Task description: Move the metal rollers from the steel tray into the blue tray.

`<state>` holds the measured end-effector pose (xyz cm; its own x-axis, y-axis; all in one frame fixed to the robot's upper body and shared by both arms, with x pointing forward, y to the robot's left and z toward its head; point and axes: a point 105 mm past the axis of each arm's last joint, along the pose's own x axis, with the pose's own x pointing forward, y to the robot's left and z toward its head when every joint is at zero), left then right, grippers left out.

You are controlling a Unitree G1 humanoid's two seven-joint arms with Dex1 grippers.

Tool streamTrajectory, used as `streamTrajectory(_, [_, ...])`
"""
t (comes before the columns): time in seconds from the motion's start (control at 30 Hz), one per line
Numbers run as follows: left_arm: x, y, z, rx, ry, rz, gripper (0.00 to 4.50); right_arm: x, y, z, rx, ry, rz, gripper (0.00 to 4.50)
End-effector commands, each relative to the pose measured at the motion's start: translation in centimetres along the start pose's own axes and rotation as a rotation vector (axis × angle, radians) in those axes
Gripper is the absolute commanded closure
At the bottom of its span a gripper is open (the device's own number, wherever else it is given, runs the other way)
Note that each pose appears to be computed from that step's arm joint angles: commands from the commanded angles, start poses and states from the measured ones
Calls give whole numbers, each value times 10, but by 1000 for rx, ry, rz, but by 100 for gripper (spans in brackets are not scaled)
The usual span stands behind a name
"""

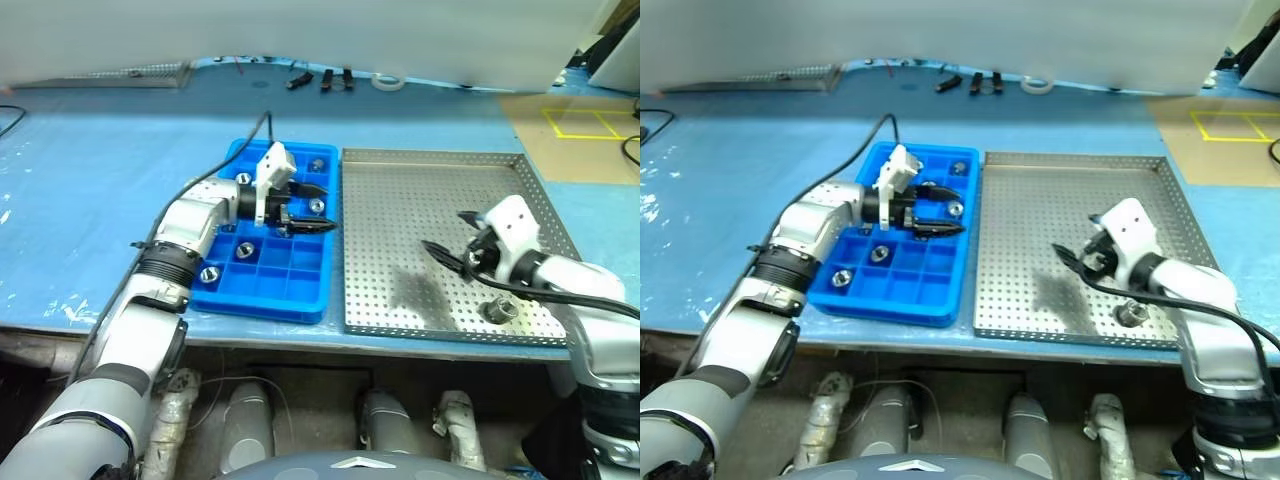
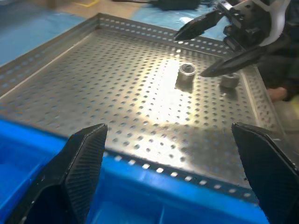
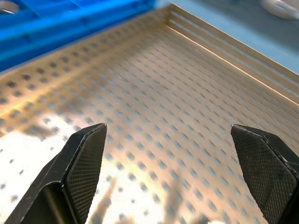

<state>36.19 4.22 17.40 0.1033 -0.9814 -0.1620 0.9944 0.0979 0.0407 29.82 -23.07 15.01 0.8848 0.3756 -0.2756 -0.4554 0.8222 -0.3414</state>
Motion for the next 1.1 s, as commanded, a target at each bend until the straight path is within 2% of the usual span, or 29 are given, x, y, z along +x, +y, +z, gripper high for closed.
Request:
streamTrajectory(0.03, [10,-5,11,56,-6,-60,0,-20,-20,2,-26,-7,-112,3])
streamTrajectory(0.13, [19,-8,11,55,-17,-83,0,-19,-27,-13,15,19,-179,3])
streamTrajectory(0.23, [21,-9,12,49,-29,-91,0,-10,-22,-19,47,16,-174,3])
streamTrajectory(0.43, [14,-9,6,27,-19,-69,0,8,-21,-35,142,31,-161,3])
streamTrajectory(0.63, [6,-11,-1,11,-7,-44,0,17,-29,-53,136,84,-170,3])
streamTrajectory(0.97, [4,-12,-4,3,0,-24,0,35,-19,-57,138,84,-141,3])
streamTrajectory(1.1, [4,-12,-5,2,1,-20,0,36,-16,-58,137,84,-133,83])
